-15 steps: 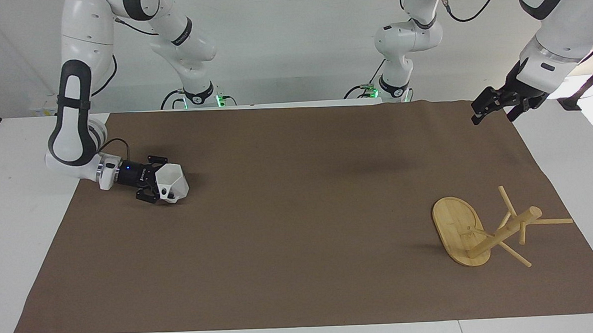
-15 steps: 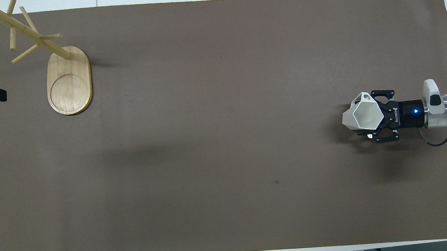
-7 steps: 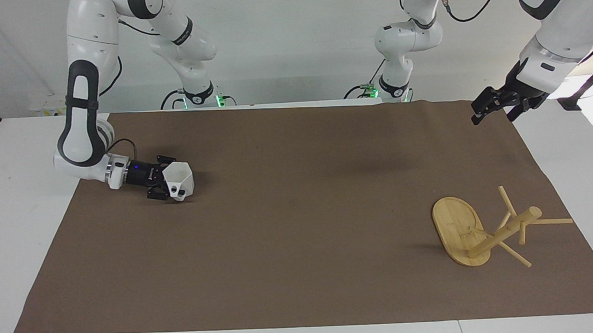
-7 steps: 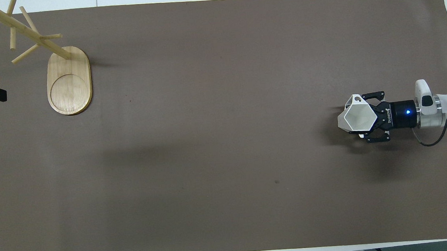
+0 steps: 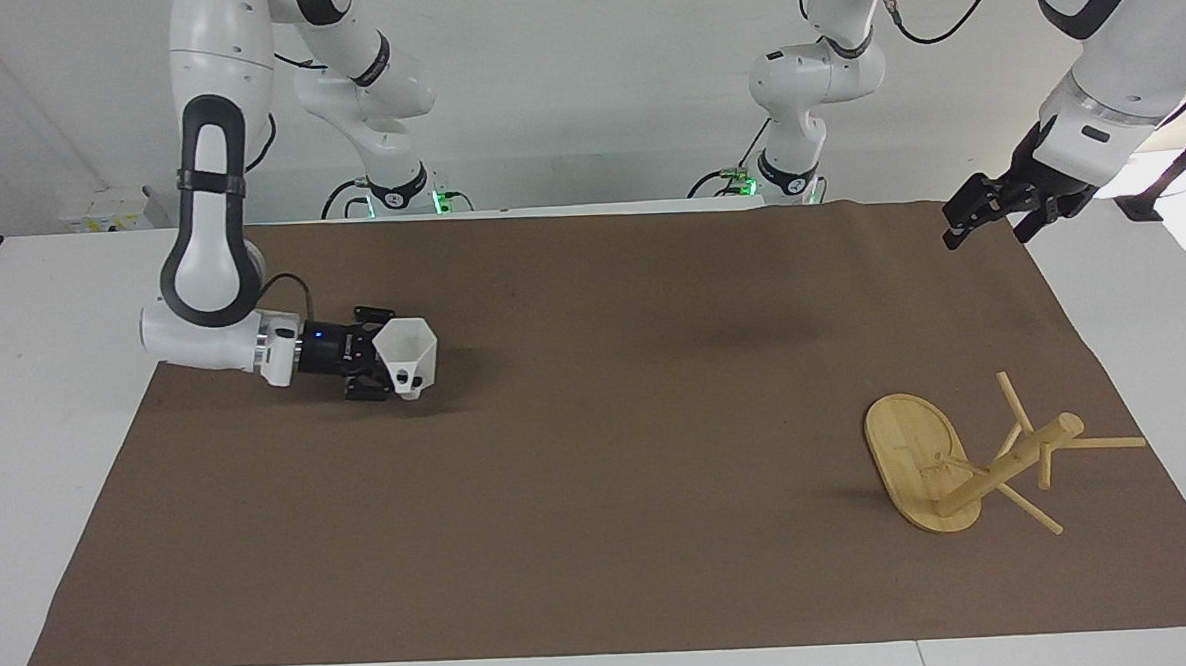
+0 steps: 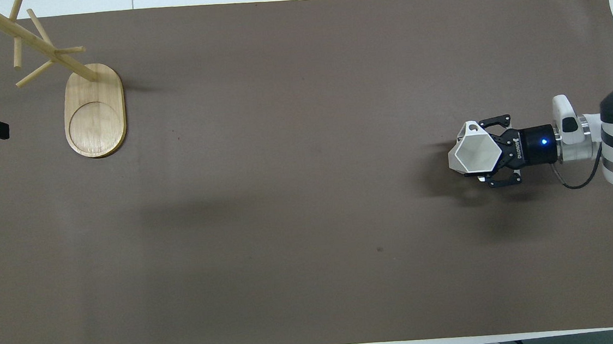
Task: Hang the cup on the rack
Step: 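Lift the white cup with the right gripper and pull it back, then carry the cup toward center while the left gripper reaches it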
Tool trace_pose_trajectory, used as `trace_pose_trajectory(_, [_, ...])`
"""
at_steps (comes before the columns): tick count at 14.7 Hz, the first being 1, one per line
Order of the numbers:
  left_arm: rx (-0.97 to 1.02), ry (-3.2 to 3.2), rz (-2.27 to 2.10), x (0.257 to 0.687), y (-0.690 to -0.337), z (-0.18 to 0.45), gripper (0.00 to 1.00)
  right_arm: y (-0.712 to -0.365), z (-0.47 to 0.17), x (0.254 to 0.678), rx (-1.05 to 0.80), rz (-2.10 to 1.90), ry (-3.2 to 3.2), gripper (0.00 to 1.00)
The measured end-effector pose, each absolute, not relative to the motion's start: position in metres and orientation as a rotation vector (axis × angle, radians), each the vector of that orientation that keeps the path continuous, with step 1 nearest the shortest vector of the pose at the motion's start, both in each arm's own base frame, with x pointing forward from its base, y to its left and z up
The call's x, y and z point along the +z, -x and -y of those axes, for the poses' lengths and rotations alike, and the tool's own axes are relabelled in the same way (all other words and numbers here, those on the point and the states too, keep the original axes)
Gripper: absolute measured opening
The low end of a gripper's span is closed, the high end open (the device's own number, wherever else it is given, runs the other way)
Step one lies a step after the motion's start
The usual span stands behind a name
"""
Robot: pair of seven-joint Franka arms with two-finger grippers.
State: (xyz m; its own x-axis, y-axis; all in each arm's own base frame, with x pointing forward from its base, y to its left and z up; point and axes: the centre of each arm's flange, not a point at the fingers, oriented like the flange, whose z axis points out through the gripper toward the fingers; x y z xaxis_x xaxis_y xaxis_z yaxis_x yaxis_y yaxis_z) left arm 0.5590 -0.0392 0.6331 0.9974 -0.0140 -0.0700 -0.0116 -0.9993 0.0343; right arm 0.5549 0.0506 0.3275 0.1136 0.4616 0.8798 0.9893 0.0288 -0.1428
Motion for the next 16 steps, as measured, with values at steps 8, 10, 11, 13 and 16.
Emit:
trace_pose_trajectory(8, [-0.049, -3.111, 0.069, 0.621, -0.548, 0.097, 1.00, -0.552, -0.240, 0.403, -0.894, 1.351, 1.660, 0.79])
trace_pose_trajectory(10, [0.048, -3.100, 0.047, 0.614, -0.532, 0.168, 1.00, -0.549, -0.258, 0.410, -0.899, 1.346, 1.685, 0.79])
trace_pose_trajectory(11, [0.091, -3.088, 0.026, 0.613, -0.521, 0.202, 1.00, -0.548, -0.266, 0.413, -0.902, 1.350, 1.695, 0.79])
trace_pose_trajectory(13, [0.133, -3.063, -0.016, 0.611, -0.500, 0.258, 1.00, -0.544, -0.279, 0.415, -0.911, 1.359, 1.713, 0.79])
trace_pose_trajectory(16, [0.172, -3.015, -0.100, 0.607, -0.477, 0.323, 1.00, -0.540, -0.291, 0.414, -0.916, 1.367, 1.741, 0.79])
